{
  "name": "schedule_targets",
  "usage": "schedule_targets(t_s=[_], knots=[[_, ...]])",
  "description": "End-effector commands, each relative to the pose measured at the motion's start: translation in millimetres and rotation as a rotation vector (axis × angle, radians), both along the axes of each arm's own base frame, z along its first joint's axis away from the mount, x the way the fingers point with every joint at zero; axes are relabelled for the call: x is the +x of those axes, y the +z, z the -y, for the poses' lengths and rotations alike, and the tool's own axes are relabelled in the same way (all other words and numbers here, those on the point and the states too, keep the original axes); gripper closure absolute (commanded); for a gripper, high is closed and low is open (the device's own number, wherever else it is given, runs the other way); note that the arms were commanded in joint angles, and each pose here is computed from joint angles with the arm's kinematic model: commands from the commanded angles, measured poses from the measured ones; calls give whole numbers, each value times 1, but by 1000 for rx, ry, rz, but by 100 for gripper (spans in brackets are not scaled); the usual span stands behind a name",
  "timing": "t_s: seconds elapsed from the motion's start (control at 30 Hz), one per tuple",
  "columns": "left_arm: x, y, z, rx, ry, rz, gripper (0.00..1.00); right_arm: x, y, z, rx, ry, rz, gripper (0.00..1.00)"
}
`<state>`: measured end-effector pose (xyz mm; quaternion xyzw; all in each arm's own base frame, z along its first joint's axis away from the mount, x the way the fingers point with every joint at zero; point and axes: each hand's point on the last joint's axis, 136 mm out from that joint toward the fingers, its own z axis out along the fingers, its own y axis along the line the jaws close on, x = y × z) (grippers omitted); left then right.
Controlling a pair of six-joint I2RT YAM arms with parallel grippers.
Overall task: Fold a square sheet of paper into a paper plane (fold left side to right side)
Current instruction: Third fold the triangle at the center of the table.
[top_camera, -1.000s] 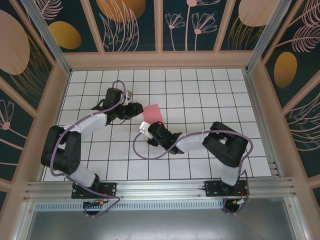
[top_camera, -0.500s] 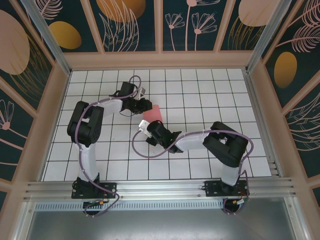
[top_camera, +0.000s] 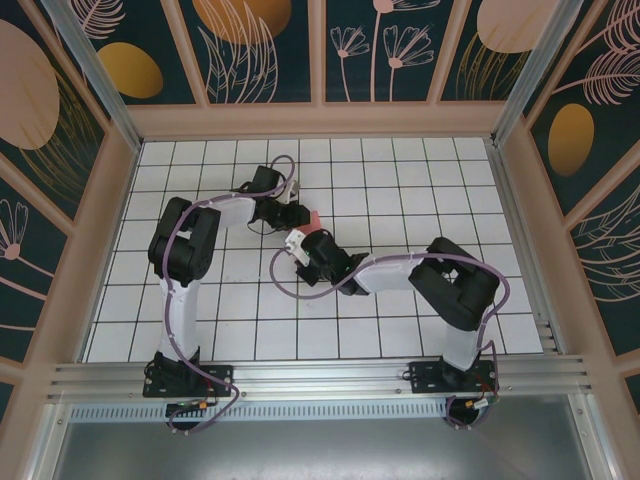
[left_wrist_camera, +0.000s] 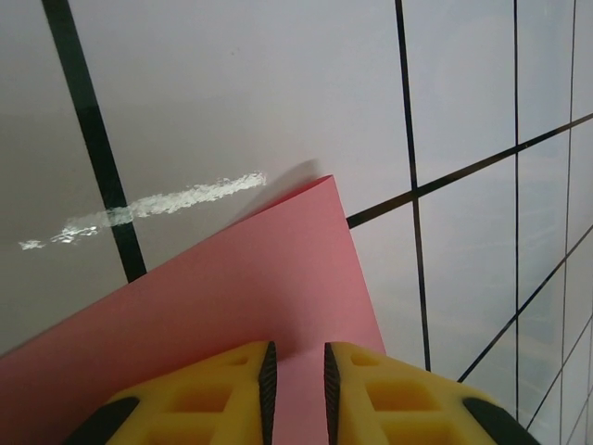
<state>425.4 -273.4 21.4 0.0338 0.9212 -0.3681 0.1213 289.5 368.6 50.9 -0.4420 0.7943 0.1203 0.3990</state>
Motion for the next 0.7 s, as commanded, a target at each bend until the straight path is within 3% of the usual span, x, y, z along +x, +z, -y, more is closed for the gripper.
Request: schedule_targets(t_s=[0.0,0.23,0.67], knots=[[-14,-30,-5,76,-27,-54,76,6,14,-5,92,-10,-96,100],[-15,-30,-5,79,-36,-51,77,22,11,9,165,-58,-222,100],[-16,-31,-4,80,-40,-52,78,52,-4,24,143,-162,-256,100]])
